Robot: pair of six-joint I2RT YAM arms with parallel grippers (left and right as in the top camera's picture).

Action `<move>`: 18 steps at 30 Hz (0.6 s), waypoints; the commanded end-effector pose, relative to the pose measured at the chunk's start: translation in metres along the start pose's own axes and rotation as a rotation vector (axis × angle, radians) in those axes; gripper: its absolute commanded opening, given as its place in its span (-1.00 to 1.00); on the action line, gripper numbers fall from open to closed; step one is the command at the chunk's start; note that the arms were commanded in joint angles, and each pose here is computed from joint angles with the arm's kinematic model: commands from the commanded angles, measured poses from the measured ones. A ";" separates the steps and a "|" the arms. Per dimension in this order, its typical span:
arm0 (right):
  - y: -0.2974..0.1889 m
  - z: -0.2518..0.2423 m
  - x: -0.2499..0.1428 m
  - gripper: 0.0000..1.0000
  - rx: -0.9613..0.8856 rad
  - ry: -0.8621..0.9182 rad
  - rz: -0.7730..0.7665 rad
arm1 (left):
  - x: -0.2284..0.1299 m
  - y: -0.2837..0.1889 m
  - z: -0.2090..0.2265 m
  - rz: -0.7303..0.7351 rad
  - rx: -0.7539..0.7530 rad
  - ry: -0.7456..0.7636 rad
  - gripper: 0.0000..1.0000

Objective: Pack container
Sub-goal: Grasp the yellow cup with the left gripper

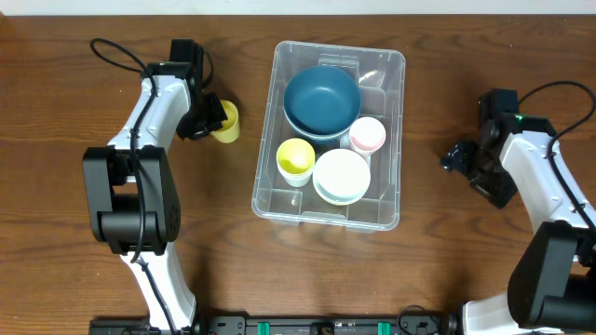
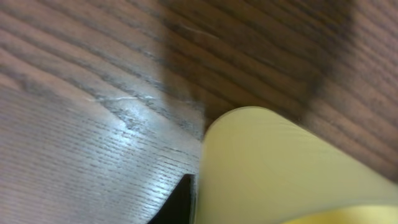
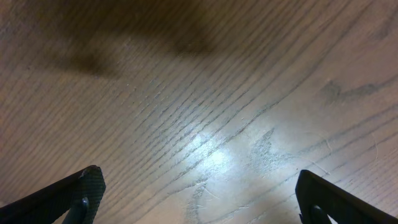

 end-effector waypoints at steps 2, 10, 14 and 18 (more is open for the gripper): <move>0.000 -0.001 0.001 0.99 -0.007 0.013 -0.004 | 0.002 -0.005 -0.001 0.001 0.002 0.001 -0.88; 0.000 -0.001 0.001 0.98 -0.007 0.013 -0.004 | 0.012 -0.104 -0.021 -0.150 -0.159 0.021 -0.88; 0.000 -0.001 0.001 0.98 -0.007 0.013 -0.004 | -0.012 -0.180 -0.040 -0.202 -0.393 0.086 -0.88; 0.000 -0.001 0.001 0.98 -0.007 0.013 -0.004 | -0.062 -0.244 -0.058 -0.272 -0.529 0.223 -0.88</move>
Point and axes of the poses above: each gripper's point midway between its finger pads, its own y axis out along the fingers, its own z axis along the line the jaws close on, x = y × z, the point moved 4 cm from there along -y, back along the fingers, and after that the axes turned 10 degrees about -y, right-handed, at the moved point
